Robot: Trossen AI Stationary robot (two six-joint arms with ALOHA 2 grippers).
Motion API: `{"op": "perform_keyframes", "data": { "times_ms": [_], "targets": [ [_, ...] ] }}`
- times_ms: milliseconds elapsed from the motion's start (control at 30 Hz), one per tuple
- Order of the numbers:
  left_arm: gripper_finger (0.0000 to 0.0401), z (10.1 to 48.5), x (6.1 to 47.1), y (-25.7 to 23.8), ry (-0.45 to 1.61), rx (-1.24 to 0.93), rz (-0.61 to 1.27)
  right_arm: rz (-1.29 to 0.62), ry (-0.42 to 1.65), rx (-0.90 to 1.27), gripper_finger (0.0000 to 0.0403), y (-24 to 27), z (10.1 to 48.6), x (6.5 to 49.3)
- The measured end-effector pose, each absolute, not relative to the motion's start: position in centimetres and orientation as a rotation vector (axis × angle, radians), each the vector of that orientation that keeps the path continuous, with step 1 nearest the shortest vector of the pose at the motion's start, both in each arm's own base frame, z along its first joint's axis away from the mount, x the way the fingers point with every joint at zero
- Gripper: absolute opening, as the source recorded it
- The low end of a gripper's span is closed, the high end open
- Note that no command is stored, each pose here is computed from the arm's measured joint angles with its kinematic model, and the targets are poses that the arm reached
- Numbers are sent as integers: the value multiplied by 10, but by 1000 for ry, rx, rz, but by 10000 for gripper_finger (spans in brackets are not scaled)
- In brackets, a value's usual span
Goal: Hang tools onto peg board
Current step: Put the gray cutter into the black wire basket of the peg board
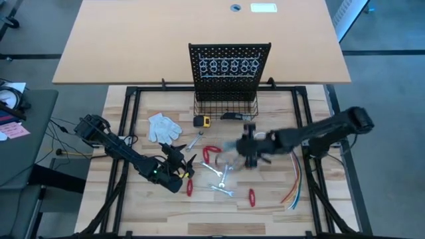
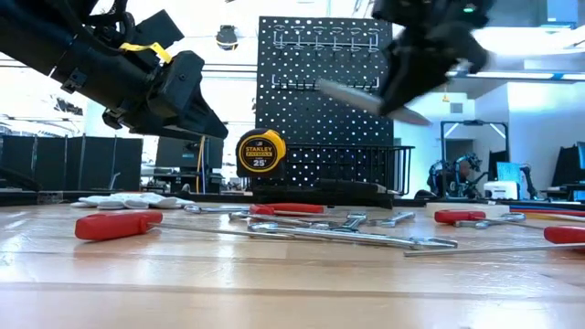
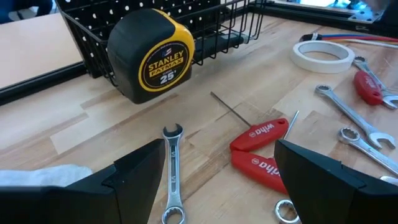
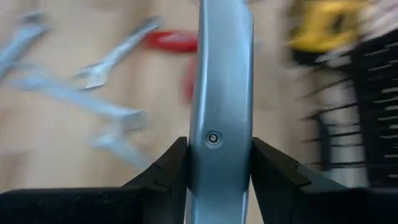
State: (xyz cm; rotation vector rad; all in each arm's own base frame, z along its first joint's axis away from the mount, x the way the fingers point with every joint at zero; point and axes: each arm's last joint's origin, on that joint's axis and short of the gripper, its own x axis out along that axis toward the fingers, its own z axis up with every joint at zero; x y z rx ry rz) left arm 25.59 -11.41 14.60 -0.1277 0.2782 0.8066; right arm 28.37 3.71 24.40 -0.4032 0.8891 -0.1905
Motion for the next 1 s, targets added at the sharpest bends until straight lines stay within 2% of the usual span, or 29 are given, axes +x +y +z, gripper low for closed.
{"op": "perform_keyframes", "data": {
  "times_ms": [167, 467, 867, 1000],
  "targets": [
    [299, 146, 256, -114, 275, -131, 806, -293, 915, -474, 141, -17, 259, 291],
    [299, 146, 256, -114, 282, -120, 805, -395, 1054, -541, 141, -91, 255, 314],
    [299, 146, 256, -114, 286, -112, 803, -376, 1155, -480, 141, -122, 246, 318],
    [299, 146, 256, -114, 287, -113, 802, -429, 1129, -409, 141, -125, 247, 317]
  ]
}}
